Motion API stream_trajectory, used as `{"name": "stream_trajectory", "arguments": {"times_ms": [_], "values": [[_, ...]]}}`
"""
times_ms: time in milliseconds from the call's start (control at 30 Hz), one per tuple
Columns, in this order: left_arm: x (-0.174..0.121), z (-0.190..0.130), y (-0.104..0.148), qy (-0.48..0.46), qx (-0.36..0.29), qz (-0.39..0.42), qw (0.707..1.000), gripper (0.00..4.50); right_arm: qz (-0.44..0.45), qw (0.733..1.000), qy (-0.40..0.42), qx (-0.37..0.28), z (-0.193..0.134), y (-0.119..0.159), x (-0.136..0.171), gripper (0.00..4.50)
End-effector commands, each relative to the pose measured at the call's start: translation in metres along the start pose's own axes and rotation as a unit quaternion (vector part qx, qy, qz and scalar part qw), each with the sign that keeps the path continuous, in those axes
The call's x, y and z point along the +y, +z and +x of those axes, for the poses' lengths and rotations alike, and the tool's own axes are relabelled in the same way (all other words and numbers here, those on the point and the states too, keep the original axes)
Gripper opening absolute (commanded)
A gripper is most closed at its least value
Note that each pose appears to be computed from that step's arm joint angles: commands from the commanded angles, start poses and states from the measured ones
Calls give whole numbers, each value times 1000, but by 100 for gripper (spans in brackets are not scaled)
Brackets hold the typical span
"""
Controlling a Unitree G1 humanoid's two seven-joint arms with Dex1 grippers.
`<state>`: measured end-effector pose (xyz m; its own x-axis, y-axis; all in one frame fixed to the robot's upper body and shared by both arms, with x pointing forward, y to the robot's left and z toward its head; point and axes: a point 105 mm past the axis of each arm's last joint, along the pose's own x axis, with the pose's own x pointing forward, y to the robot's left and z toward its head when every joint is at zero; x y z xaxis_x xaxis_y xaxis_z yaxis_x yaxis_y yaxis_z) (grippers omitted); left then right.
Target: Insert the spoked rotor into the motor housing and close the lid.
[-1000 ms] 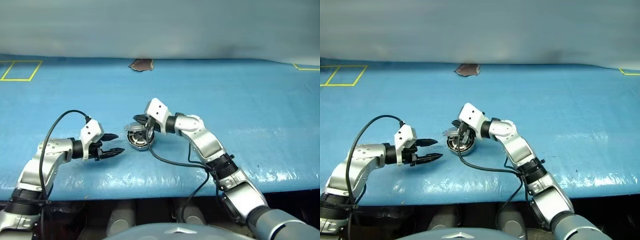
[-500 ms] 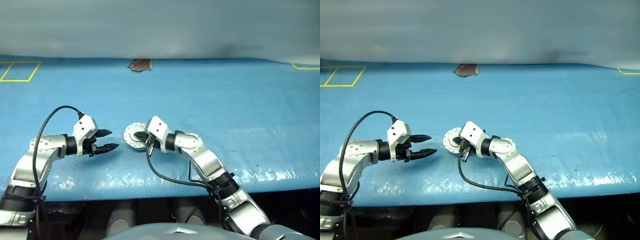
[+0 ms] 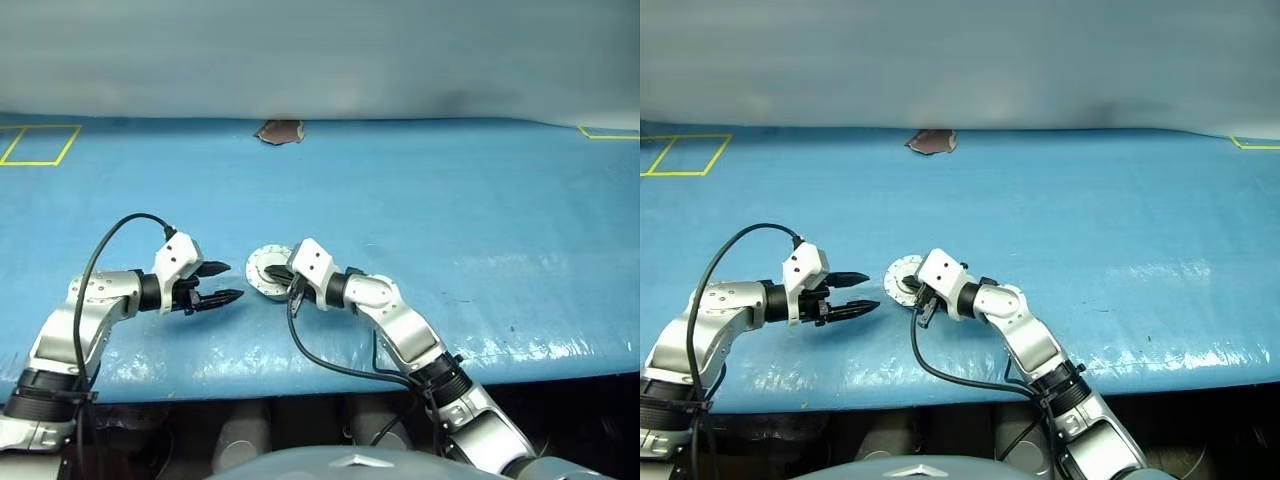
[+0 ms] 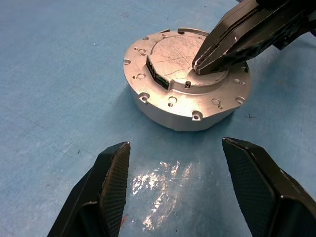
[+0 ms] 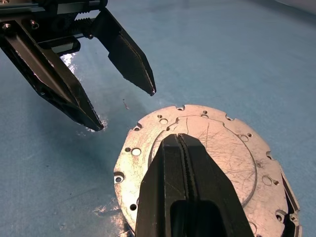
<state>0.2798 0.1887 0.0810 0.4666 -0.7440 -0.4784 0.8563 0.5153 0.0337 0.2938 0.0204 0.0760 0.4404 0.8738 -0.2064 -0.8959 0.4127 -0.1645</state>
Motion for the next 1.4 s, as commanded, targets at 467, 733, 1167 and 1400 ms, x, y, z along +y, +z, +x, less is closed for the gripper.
{"name": "stream_trajectory", "arguments": {"times_ms": [467,733,1167,1400], "values": [[7,2,3,3,8,34,999,325,53,994,-33,-85,-5,36,-15,165],[8,1,2,14,6,37,999,325,64,995,-30,-72,0,28,-12,426],[7,3,2,12,-2,35,999,325,84,996,-32,-24,10,-1,-7,448],[8,6,5,12,-24,40,999,325,90,995,-33,-26,9,-1,-8,392]]}}
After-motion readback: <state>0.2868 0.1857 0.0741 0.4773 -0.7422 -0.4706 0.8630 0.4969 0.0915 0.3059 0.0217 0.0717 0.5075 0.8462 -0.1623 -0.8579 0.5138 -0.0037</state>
